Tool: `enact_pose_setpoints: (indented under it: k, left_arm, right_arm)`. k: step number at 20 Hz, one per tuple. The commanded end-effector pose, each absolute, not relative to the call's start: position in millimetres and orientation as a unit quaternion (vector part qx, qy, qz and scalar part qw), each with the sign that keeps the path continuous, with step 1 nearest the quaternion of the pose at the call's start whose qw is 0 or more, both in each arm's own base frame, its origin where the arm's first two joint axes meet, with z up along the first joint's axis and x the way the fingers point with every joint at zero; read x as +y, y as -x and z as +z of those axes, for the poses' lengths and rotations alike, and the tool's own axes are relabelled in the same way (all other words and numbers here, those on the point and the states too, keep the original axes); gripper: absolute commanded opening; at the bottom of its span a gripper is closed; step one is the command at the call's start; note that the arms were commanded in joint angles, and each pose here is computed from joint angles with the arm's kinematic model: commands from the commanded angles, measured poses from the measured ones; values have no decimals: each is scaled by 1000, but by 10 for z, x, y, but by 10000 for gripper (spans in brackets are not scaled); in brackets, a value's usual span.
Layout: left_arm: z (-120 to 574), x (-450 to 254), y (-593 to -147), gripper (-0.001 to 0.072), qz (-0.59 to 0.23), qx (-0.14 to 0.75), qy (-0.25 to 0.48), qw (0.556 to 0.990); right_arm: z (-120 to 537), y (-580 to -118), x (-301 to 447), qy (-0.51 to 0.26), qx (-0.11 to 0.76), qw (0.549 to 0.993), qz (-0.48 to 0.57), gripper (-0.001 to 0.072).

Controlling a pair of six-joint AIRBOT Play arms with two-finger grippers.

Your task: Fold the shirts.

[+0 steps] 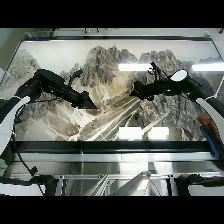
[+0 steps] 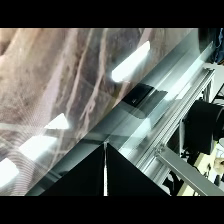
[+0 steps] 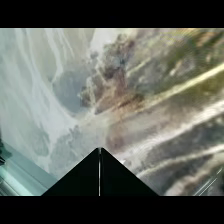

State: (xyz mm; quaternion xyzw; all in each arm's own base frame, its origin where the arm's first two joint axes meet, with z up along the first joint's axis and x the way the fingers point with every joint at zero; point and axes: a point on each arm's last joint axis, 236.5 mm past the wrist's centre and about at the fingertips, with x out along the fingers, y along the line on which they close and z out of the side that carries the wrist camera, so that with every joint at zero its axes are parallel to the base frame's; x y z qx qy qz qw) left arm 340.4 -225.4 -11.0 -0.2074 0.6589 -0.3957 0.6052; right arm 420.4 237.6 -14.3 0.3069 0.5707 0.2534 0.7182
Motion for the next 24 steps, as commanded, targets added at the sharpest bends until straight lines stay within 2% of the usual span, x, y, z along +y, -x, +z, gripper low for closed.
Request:
enact_pose_setpoints:
  k: [1, 18, 21, 24]
  left_arm:
    - [-110, -2257, -3405, 12, -396, 659, 207, 605]
    - [-112, -2259, -3418, 12, -395, 657, 208, 607]
    - [-162, -2229, -3681, 2, -362, 636, 217, 647]
    - [-81, -1384, -4134, -6, -261, 635, 171, 707]
  right_arm:
    - [-142, -4202, 2382, -307, 571, 718, 254, 28]
    - [-143, -4202, 2382, -307, 571, 718, 254, 28]
    - [-122, -4266, 2379, -315, 561, 724, 249, 28]
    - [-114, -4426, 2325, -320, 538, 744, 233, 28]
